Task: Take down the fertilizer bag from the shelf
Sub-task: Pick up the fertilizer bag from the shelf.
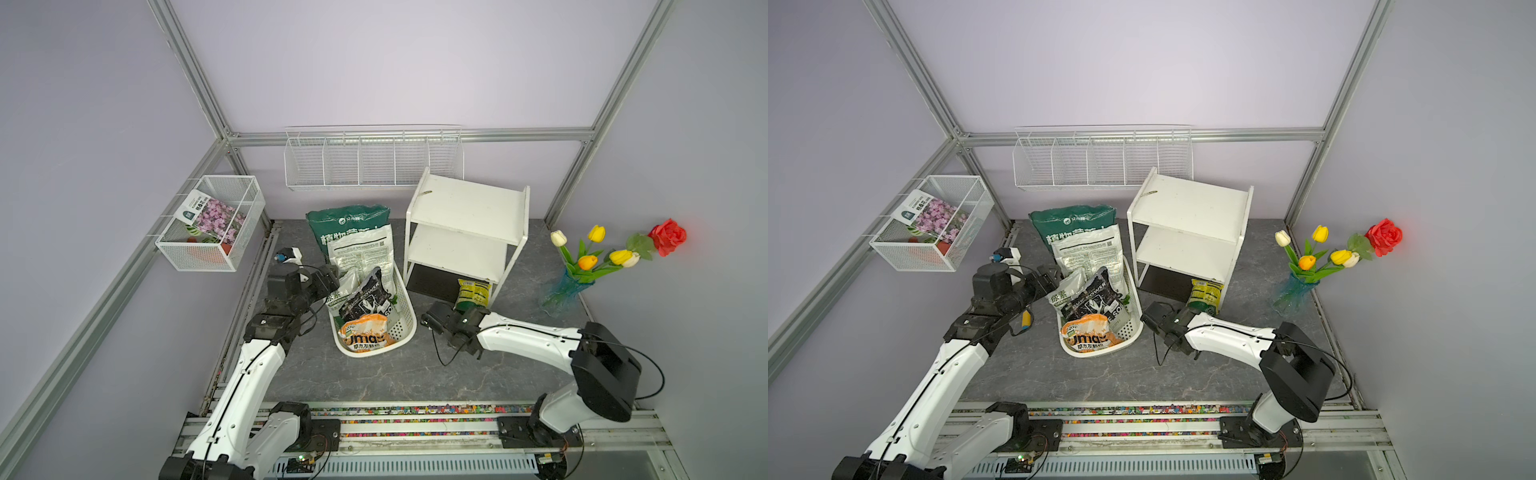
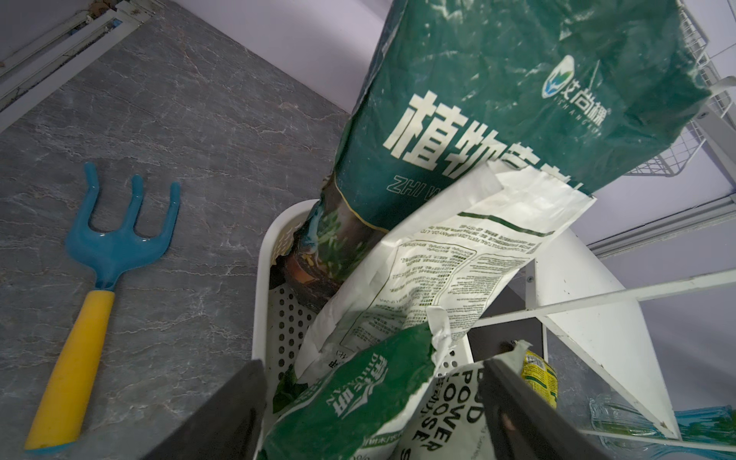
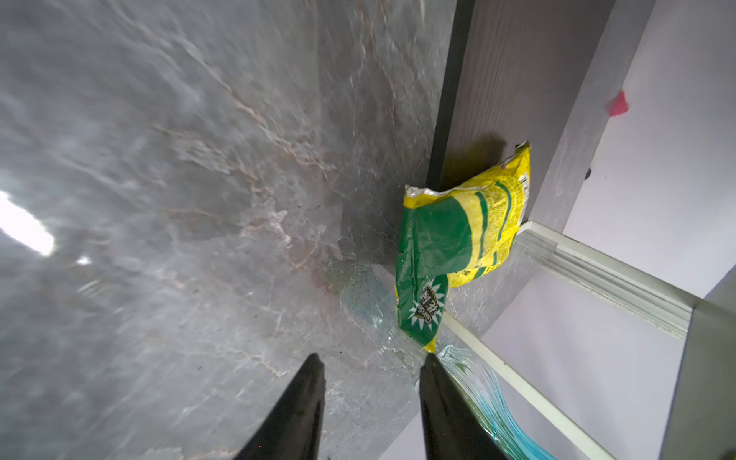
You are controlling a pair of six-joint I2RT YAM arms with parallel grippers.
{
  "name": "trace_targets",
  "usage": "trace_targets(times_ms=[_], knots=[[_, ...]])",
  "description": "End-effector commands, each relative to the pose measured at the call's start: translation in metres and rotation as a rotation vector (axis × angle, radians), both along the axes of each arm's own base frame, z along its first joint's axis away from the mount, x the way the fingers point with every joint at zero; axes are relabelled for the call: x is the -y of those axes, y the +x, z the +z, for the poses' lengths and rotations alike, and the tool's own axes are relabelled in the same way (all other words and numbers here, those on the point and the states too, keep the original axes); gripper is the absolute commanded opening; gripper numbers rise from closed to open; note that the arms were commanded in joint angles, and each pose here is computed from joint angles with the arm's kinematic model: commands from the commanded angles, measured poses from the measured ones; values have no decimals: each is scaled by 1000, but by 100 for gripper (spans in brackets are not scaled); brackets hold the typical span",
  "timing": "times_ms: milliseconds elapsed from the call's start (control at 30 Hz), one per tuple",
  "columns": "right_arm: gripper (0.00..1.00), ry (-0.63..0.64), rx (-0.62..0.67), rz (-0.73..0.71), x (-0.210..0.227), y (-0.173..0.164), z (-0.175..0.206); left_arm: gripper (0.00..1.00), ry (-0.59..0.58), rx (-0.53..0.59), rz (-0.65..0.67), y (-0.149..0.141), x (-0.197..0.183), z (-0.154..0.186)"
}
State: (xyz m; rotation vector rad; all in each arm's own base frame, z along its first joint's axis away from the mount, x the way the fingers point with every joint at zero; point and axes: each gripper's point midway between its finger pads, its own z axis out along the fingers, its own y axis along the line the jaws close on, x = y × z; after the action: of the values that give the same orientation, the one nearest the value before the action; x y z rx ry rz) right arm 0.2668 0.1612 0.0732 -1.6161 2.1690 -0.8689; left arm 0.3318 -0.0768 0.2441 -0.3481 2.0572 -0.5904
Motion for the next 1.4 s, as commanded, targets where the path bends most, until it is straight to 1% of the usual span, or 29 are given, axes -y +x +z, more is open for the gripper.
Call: trace_targets(times_ms=[0,100,200,367,533,667,800,867,933,1033,1100,1133,1233,1367], knots=[[45,-72,16,-17,9,10,-18,87,-3,12,15,0,-4,6],[45,-126,36,-19,11,19,-28,87,7,17,15,-1,-4,8],[45,-175,85,-26,14,30,-29,87,22,13,14,-2,-6,8],[45,-208,144,-25,18,42,-30,87,34,16,16,-3,-7,8],[45,-215,218,-33,19,54,-22,87,28,11,9,0,-5,7],[46,-225,222,-41,22,59,-25,87,25,14,7,1,-4,9],[45,-222,220,-55,25,63,-29,87,22,14,5,1,-4,9],[42,-220,223,-61,26,64,-29,87,23,15,4,0,-4,10],[36,-220,228,-66,27,66,-28,87,24,14,6,0,-4,10],[19,-216,241,-69,26,67,-25,87,25,14,6,-1,-4,9],[3,-205,248,-73,26,68,-22,87,25,13,6,-1,-4,9],[0,-199,251,-76,25,68,-20,87,25,13,6,-1,-5,8],[0,-170,260,-93,24,67,-10,87,26,10,8,-1,-5,7],[0,-87,263,-130,17,61,12,87,21,9,10,-2,-5,4]])
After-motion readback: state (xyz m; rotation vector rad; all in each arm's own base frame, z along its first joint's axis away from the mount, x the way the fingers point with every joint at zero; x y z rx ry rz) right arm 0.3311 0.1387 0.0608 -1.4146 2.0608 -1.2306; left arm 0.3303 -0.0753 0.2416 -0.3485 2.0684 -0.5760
